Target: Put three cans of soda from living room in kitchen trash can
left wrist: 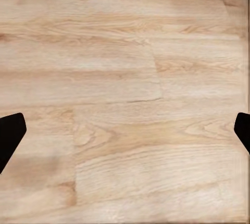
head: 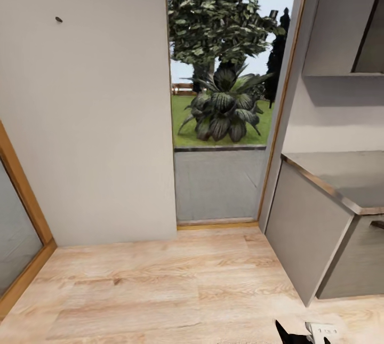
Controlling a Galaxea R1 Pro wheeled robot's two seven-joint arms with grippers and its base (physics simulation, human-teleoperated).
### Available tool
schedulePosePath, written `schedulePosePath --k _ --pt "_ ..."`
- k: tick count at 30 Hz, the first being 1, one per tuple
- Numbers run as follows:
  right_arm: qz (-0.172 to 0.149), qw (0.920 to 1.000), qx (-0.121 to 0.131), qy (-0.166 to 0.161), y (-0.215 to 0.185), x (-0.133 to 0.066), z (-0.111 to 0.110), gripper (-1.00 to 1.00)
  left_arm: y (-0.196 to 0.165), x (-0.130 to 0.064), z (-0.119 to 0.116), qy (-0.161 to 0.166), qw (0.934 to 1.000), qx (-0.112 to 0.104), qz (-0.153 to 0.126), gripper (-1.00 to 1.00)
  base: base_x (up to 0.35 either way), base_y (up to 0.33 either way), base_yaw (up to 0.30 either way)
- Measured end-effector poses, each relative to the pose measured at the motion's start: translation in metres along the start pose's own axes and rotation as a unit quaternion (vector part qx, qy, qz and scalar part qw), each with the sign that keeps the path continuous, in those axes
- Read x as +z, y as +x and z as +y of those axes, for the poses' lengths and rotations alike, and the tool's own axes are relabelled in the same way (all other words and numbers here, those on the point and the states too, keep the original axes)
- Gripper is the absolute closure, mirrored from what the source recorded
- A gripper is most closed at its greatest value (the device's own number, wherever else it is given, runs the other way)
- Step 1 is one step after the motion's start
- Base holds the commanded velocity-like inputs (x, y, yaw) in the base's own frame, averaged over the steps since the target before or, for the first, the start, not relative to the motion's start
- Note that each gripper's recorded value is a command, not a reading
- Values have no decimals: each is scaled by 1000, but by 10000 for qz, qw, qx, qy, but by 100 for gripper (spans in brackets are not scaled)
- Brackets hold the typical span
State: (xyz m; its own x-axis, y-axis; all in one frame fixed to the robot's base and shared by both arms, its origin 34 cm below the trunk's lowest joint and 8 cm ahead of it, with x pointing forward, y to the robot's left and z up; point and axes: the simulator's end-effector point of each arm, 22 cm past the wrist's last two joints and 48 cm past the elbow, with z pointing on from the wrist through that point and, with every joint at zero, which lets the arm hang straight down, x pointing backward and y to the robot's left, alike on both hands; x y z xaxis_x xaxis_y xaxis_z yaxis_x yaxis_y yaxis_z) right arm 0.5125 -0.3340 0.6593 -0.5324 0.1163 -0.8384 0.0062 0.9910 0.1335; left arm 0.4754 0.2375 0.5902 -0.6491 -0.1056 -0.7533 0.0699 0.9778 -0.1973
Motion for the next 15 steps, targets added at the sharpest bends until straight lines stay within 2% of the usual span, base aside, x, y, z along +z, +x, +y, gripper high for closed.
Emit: schedulePosePath --k 15 --pt "55 10000 19 -4 5 0 0 -100 4 0 -1 11 10000 15 38 -100 0 0 -252"
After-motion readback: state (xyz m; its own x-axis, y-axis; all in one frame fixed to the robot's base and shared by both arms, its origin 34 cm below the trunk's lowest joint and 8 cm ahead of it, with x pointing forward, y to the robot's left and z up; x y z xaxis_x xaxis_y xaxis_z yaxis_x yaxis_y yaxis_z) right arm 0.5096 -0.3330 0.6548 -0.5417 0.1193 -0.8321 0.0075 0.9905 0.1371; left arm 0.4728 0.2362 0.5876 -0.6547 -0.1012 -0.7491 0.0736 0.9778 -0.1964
